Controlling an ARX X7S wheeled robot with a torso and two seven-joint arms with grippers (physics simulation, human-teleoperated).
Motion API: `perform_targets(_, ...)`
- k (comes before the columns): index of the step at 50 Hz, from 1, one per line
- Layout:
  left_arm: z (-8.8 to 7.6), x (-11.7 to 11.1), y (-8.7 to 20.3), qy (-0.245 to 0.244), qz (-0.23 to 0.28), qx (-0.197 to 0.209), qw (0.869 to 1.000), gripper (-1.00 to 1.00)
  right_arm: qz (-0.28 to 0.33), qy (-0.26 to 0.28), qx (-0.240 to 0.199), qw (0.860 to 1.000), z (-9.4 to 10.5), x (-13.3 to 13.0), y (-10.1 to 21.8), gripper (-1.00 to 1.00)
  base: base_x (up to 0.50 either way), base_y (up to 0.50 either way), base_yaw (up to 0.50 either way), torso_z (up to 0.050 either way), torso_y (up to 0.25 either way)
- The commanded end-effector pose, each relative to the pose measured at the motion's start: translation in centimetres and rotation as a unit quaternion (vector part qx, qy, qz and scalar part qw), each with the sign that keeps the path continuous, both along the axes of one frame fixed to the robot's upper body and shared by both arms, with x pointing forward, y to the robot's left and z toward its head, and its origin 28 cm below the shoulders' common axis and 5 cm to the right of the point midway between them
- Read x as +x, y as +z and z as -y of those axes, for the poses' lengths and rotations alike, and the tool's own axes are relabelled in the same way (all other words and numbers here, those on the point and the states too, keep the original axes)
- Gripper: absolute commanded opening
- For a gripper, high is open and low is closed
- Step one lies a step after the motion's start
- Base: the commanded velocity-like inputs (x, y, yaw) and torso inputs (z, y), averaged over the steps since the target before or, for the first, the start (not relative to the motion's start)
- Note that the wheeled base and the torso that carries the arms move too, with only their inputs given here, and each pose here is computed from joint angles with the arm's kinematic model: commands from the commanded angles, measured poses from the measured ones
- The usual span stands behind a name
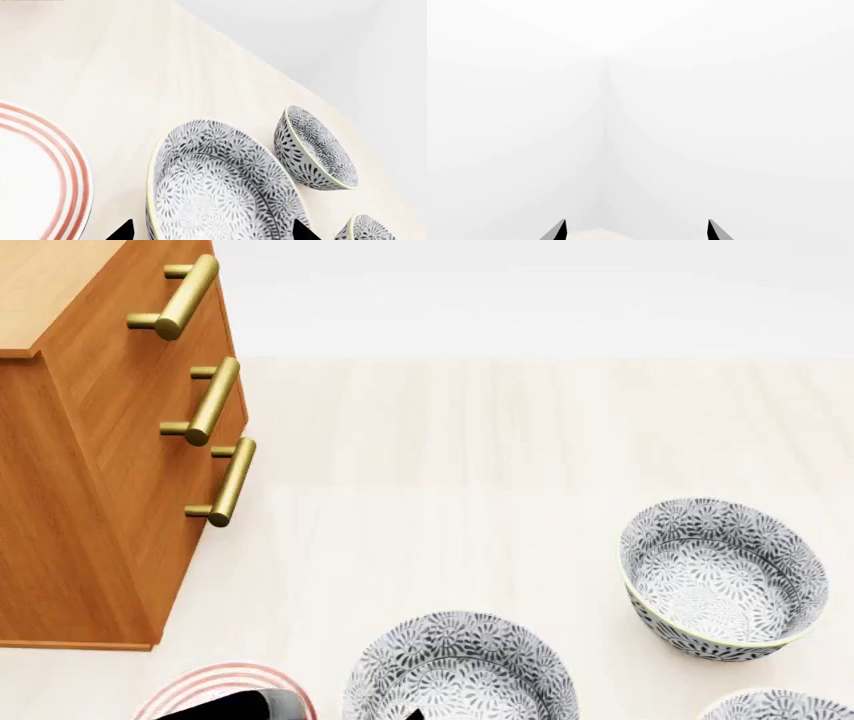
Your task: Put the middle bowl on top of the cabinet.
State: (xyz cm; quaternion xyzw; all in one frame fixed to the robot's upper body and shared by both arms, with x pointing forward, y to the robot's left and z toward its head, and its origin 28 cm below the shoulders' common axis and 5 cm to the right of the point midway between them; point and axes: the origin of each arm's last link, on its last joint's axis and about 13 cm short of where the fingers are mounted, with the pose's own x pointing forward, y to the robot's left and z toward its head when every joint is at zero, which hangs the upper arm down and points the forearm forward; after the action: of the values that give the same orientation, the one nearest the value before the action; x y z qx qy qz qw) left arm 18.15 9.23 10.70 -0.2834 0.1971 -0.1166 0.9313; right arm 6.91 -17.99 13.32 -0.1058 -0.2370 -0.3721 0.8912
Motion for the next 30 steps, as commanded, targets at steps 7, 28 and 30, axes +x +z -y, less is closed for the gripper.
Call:
perform_targets(7, 0.4, 0.6, -0.2, -0.003, -0.001, 0.011, 1.000, 1.00, 0.003, -0.001, -0.001, 1.000, 0.0, -0.2, 0.1, 1.00, 0.00, 0.00, 0.00, 0.000, 0.000)
perform_targets(28, 0.7, 1.8, -1.7, 0.004, -0.016, 0.023, 1.000, 1.00, 0.005, 0.000, -0.005, 1.000, -0.4, -0.6, 0.5, 1.00, 0.00, 0.00, 0.00, 0.000, 0.000)
perform_targets(30, 0.7, 1.9, -1.7, 0.005, -0.011, 0.023, 1.000, 1.00, 0.005, 0.001, -0.006, 1.000, -0.4, -0.5, 0.5, 1.00, 0.00, 0.00, 0.00, 0.000, 0.000)
